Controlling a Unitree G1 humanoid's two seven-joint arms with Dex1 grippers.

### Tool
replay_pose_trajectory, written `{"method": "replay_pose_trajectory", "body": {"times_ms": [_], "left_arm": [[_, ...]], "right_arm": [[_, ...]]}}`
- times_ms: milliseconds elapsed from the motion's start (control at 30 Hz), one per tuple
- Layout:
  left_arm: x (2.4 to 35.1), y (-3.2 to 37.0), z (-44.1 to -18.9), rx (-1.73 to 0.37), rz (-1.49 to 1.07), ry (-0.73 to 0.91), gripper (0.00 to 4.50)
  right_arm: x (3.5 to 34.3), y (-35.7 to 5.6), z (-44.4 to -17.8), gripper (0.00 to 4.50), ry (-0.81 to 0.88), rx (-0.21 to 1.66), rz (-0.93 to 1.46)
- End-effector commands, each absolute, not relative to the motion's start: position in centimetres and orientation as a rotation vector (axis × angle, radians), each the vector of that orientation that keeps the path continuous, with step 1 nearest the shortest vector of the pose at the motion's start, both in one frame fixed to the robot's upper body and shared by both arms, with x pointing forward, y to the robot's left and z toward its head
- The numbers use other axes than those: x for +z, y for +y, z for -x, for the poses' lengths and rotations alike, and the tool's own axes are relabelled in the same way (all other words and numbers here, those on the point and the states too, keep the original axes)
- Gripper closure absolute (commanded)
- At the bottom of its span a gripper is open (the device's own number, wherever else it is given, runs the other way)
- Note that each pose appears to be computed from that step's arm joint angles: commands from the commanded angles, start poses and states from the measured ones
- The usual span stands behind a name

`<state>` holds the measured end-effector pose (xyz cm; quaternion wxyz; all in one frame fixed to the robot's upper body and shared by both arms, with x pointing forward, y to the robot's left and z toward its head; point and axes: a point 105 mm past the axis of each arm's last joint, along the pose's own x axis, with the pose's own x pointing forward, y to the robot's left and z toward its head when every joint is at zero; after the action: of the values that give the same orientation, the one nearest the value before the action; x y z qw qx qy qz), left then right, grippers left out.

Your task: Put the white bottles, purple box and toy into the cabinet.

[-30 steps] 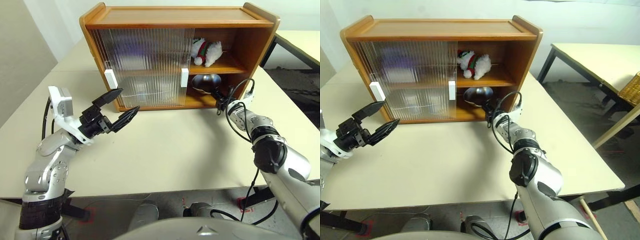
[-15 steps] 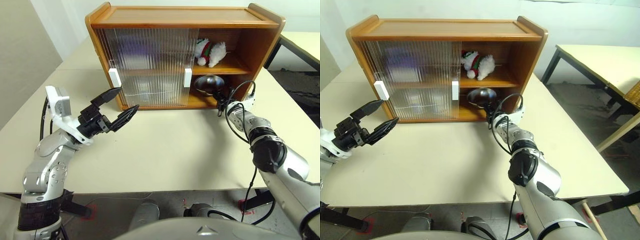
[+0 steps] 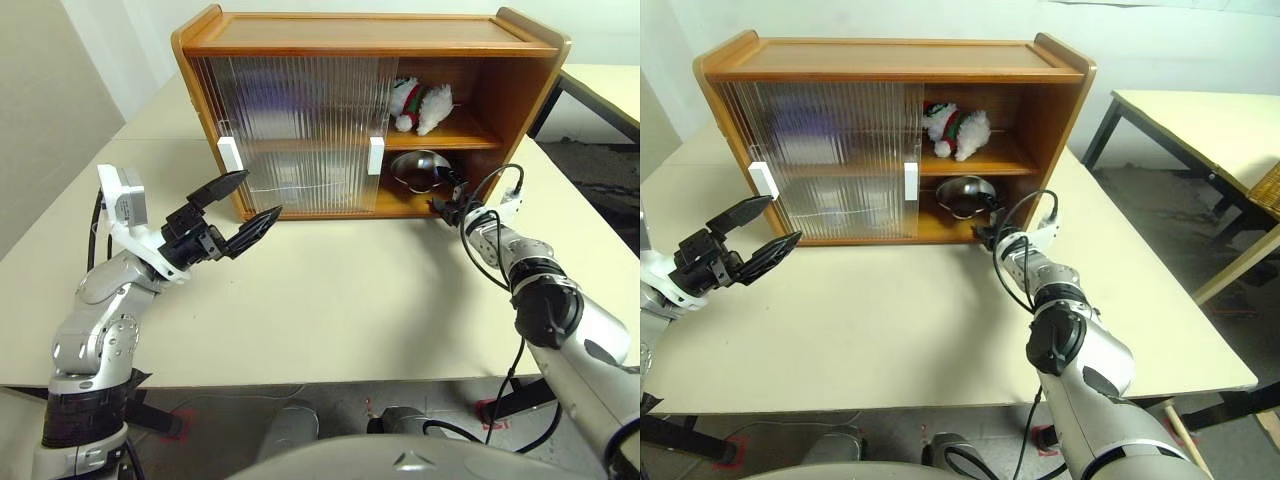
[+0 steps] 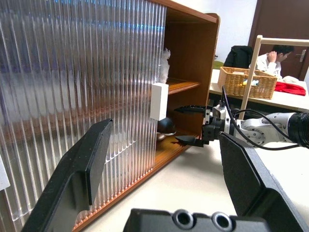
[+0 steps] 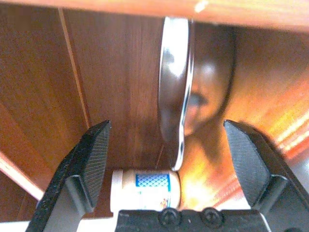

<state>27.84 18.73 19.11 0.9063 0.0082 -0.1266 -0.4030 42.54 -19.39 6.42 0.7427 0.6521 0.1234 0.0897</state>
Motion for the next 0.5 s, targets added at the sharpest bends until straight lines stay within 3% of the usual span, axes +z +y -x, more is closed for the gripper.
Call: {"method": "replay_pose_trajectory", "body": {"times_ms": [33,200,333,433,500], "left_arm": [[18.7,18.4,-28.1,-0.852,-0.022,-0.249,0.0],[18.6,18.4,-28.5,-0.864,-0.023,-0.25,0.0],[18.5,18.3,-28.6,-0.871,-0.023,-0.25,0.0],[18.5,18.4,-28.7,-0.875,-0.024,-0.25,0.0],[18.5,18.4,-28.8,-0.877,-0.026,-0.25,0.0]], "right_arm": [[7.2,-19.0,-41.7,0.03,0.314,0.339,-1.365],[7.9,-17.4,-39.0,0.03,0.368,0.644,-1.026],[8.6,-16.4,-37.5,0.03,0.326,0.744,-0.819],[8.7,-14.9,-36.2,0.68,0.265,0.831,-0.506],[8.8,-13.8,-35.3,1.41,0.216,0.884,-0.34]]}}
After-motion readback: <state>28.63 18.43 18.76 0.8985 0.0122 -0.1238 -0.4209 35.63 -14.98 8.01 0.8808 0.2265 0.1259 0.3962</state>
